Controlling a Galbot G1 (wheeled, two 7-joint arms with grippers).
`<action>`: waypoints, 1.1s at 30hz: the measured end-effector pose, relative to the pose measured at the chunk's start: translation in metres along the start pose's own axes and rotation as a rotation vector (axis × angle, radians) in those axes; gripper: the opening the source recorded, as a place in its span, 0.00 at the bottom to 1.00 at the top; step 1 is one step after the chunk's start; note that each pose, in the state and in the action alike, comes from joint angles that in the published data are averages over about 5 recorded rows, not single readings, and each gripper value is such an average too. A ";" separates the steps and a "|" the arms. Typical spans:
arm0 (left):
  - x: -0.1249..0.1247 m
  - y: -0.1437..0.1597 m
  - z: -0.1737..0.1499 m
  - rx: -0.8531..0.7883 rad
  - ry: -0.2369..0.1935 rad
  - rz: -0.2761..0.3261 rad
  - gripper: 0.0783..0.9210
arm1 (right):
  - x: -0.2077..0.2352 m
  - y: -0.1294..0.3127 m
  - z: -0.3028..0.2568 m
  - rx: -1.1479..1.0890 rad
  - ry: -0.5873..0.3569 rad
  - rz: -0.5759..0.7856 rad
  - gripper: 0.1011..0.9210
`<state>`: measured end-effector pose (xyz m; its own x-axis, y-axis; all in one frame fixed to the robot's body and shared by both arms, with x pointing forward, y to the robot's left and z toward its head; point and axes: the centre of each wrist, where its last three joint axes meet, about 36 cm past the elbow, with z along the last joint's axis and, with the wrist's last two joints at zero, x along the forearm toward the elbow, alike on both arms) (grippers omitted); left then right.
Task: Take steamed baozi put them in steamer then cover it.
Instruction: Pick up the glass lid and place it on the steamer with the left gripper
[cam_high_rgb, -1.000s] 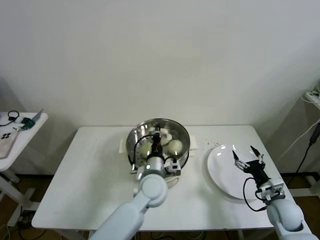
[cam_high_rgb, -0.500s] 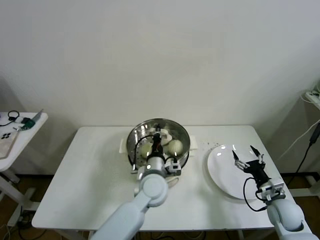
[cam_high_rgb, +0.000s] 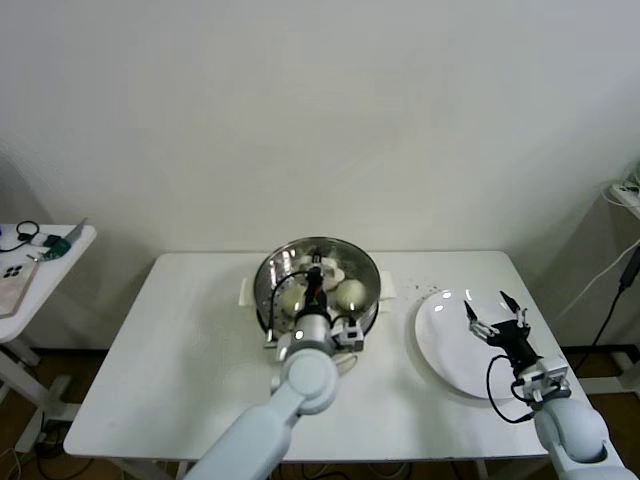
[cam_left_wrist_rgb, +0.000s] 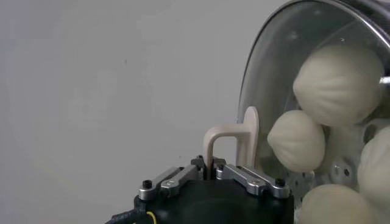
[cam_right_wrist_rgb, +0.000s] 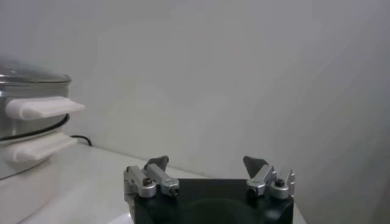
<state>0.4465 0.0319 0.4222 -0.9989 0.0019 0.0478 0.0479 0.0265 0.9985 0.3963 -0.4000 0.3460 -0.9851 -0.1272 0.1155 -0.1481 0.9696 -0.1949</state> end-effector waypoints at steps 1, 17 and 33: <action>0.000 -0.001 0.000 -0.002 0.001 0.000 0.08 | 0.000 0.000 0.000 0.000 0.000 0.000 0.88; -0.001 -0.007 0.003 -0.018 0.009 -0.016 0.08 | 0.001 0.000 0.001 -0.002 -0.004 -0.008 0.88; 0.003 -0.002 0.004 -0.008 -0.004 -0.026 0.44 | 0.001 -0.001 0.002 -0.005 -0.006 -0.014 0.88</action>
<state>0.4433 0.0354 0.4201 -0.9997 0.0055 0.0219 0.0220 0.0182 0.9996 0.3949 -0.4015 0.3441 -0.9835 -0.1416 0.1125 -0.1610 0.9688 -0.1886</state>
